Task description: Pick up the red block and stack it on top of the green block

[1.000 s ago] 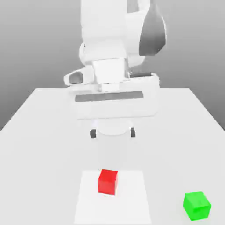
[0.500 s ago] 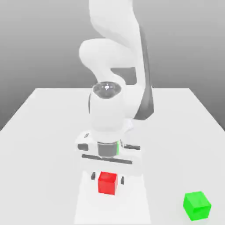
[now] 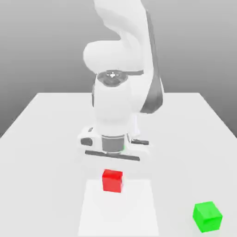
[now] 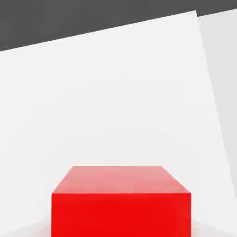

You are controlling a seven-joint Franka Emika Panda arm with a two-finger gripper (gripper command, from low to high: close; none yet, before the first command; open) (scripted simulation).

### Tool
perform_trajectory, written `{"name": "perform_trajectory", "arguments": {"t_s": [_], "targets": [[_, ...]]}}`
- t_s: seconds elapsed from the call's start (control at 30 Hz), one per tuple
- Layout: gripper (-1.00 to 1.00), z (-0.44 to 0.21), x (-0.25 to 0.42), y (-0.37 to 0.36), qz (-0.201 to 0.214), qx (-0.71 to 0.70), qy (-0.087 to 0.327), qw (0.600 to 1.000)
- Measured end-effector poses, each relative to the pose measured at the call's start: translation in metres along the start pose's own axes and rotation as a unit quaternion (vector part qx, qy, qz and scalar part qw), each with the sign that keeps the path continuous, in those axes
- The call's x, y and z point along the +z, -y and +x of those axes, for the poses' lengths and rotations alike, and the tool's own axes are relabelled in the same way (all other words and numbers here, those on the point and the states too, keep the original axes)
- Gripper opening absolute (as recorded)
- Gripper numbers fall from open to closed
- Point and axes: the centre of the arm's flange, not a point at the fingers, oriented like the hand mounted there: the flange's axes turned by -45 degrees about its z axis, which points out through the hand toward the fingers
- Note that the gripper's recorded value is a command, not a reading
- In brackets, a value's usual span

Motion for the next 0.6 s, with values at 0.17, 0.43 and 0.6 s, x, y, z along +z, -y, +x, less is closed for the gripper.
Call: {"name": "perform_trajectory", "arguments": {"t_s": [0.17,0.43,0.6], "targets": [[-1.00,0.021,-0.013,0.072,-0.009,-0.184,-0.002,0.983],[-1.00,0.035,-0.030,0.188,-0.006,-0.454,0.000,0.891],[-1.00,0.029,-0.015,0.244,0.002,-0.561,0.000,0.828]]}}
